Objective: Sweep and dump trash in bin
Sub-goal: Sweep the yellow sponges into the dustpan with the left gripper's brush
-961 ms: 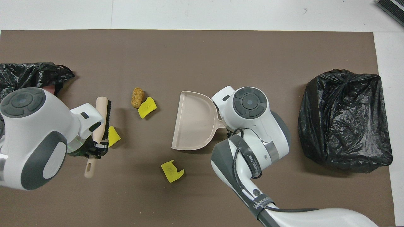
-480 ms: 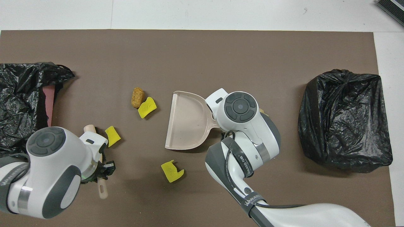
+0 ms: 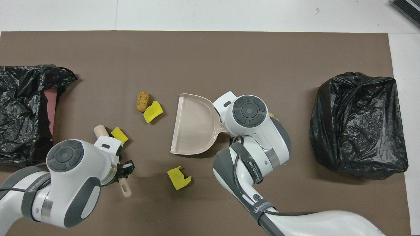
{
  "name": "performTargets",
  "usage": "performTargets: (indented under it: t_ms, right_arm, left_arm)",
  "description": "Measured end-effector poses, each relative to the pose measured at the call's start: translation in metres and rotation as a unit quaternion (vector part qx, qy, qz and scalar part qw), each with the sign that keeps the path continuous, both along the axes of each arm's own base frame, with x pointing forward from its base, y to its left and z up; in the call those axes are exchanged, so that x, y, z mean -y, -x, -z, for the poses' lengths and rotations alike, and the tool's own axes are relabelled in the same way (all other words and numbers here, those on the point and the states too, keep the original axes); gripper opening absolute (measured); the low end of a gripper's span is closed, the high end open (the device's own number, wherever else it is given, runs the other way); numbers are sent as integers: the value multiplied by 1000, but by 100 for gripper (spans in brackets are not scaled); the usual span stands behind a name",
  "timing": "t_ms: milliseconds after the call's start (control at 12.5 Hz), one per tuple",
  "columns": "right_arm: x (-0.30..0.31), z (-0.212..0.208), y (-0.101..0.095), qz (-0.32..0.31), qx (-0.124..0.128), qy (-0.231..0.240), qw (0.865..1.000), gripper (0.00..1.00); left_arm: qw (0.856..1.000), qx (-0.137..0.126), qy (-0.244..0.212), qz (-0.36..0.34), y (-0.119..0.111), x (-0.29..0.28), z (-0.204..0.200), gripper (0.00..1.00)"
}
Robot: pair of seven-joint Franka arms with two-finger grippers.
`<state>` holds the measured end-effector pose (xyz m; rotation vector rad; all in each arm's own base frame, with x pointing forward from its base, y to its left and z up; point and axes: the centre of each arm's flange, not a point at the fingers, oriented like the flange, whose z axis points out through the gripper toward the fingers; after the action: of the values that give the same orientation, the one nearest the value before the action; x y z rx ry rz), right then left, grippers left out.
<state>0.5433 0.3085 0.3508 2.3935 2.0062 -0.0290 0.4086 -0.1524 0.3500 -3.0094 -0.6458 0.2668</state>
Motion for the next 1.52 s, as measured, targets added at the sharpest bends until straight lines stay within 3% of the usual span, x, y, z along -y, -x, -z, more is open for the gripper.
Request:
performTargets:
  t_ms: [400, 721, 1121, 1521]
  right_arm:
    - [-1, -8, 3, 59, -24, 18, 998, 31]
    - [-6, -8, 6, 80, -26, 21, 996, 31]
    - [-6, -8, 6, 80, -26, 21, 996, 31]
    - [-6, -8, 6, 80, -26, 21, 996, 31]
  left_arm:
    - [999, 35, 21, 3, -69, 33, -4, 26]
    - [990, 45, 40, 124, -92, 47, 3, 26]
    - [960, 24, 56, 272, -76, 73, 4, 26]
    - [934, 13, 59, 353, -30, 148, -2, 26]
